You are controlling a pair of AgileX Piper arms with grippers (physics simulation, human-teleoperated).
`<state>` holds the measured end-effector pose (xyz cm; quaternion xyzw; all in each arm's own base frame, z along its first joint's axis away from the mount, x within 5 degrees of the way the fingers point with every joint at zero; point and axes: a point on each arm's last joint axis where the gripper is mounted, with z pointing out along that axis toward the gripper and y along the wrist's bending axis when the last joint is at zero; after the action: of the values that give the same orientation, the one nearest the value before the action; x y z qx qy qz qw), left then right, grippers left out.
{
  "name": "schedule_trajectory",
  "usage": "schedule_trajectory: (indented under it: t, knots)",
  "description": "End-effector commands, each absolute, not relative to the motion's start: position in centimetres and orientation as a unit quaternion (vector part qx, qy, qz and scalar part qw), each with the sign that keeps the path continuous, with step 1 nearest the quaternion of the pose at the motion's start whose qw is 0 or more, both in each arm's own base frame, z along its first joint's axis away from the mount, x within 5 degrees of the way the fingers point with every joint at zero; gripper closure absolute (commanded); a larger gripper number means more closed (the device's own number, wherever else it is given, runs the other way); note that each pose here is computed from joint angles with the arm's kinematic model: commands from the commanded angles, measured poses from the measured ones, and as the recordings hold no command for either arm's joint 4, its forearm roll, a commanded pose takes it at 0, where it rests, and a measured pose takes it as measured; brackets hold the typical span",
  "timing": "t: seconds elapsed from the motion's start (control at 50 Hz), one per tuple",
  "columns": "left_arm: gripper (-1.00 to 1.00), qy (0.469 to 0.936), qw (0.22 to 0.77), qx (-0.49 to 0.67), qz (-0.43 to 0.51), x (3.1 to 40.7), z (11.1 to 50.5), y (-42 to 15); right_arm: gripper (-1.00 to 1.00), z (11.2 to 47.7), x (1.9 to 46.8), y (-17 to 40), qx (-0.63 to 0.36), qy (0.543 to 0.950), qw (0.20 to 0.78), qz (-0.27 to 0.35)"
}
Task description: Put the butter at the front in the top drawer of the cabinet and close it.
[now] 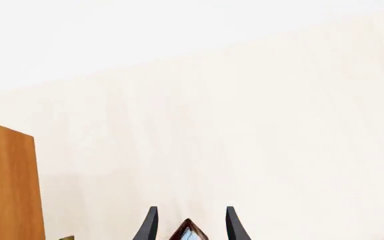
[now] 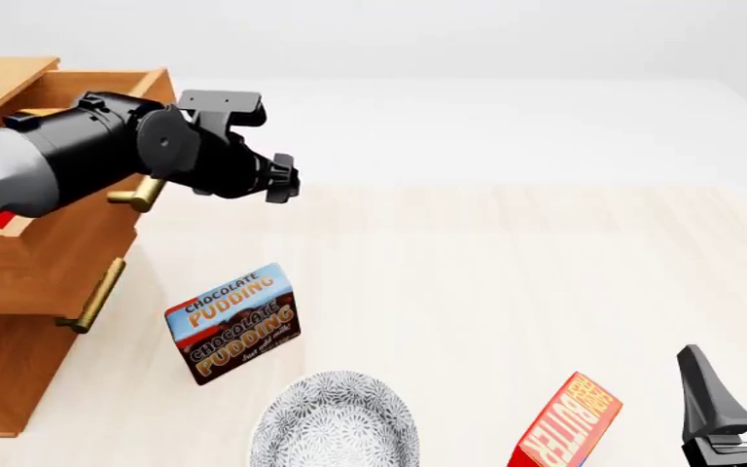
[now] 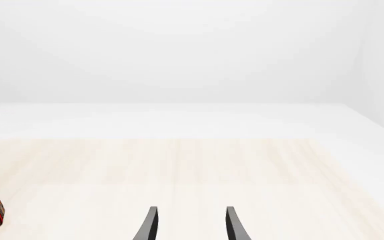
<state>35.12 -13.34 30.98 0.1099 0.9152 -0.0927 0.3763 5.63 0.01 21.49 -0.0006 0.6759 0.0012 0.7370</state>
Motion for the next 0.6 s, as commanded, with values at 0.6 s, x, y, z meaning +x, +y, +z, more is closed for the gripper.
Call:
schedule_trajectory:
  t: [0.6]
  knots:
    - [-1.0, 0.925, 0.371, 0.058, -0.056, 33.9, 31.2, -7.3, -1.0, 21.5, 5.6, 0.0, 0.0, 0.676, 0.737, 0.001]
